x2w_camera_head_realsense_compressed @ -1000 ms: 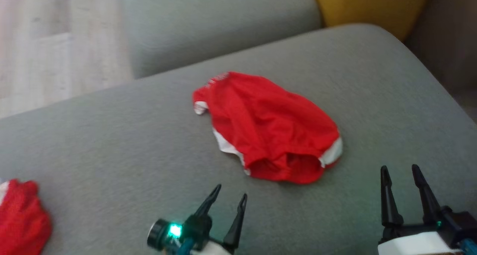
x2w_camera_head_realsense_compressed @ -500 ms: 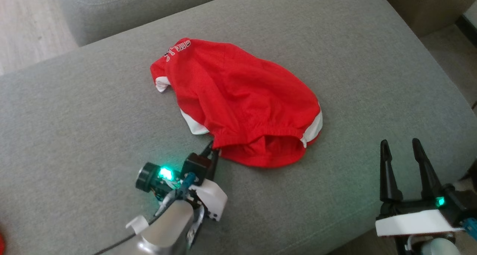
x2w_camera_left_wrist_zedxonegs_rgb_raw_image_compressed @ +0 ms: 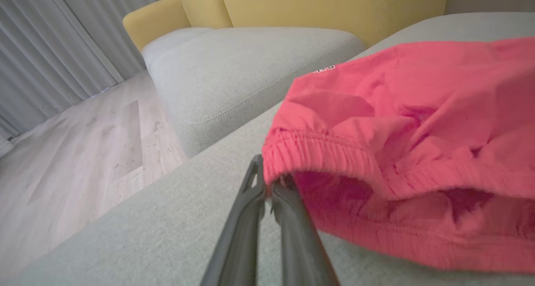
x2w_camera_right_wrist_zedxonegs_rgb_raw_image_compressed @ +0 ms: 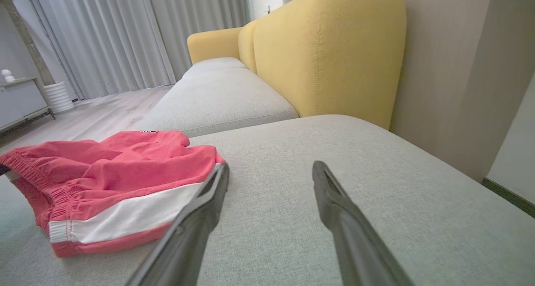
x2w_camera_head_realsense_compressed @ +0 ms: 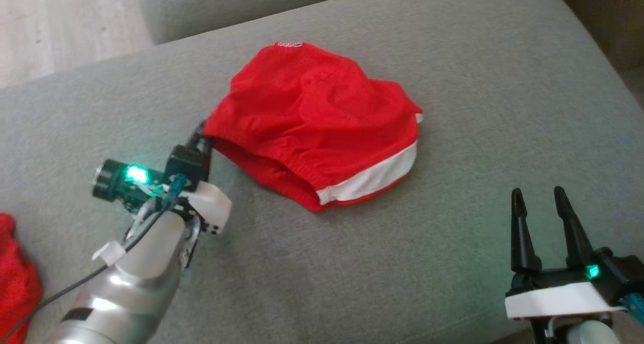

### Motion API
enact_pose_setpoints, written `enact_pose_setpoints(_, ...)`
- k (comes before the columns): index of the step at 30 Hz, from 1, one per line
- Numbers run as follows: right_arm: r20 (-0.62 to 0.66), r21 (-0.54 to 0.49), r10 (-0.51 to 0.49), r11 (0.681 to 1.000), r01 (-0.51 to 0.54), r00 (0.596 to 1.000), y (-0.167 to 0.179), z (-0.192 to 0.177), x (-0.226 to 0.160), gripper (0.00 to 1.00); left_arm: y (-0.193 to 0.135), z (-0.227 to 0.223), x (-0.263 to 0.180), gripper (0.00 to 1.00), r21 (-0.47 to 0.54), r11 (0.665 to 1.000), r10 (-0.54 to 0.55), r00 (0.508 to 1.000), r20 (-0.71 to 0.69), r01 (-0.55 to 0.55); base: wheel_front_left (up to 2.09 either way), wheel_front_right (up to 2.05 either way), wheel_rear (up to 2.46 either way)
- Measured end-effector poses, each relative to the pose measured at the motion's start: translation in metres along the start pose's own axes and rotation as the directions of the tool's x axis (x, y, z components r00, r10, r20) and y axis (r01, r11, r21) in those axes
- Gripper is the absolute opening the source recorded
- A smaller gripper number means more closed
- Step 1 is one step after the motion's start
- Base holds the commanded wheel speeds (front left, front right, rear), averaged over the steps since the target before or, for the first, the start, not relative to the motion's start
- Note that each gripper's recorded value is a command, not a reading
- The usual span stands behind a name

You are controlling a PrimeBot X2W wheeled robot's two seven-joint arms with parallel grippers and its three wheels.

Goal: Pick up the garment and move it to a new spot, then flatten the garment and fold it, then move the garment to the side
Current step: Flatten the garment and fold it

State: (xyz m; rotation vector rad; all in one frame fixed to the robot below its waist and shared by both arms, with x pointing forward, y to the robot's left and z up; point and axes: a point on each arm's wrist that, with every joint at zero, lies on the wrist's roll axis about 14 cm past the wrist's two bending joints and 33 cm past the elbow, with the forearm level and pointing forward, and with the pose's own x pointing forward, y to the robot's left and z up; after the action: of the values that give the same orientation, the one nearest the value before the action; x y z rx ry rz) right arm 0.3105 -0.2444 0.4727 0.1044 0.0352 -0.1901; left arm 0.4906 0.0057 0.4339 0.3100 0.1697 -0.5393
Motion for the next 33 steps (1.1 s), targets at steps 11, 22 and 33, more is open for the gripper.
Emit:
enact_pose_setpoints(11,0.022,0.014,0.089,0.996,-0.09,0.996,0.027,0.004,0.015,1.0,-0.028,-0.059,-0.055,1.0,-0.12,0.991,0.036,0.987,-0.155,-0.055,0.0,0.0,0.0)
enact_pose_setpoints(22,0.047,0.025,0.145,0.989,-0.147,0.988,0.044,0.01,0.01,1.0,-0.114,-0.03,-0.094,1.0,-0.371,0.908,-0.215,0.976,-0.018,0.193,0.0,0.0,0.0)
enact_pose_setpoints(33,0.022,0.008,0.056,0.998,-0.056,0.998,0.016,0.004,-0.002,1.0,-0.153,-0.005,-0.066,1.0,-0.422,0.836,-0.385,0.923,0.007,0.352,0.0,0.0,0.0)
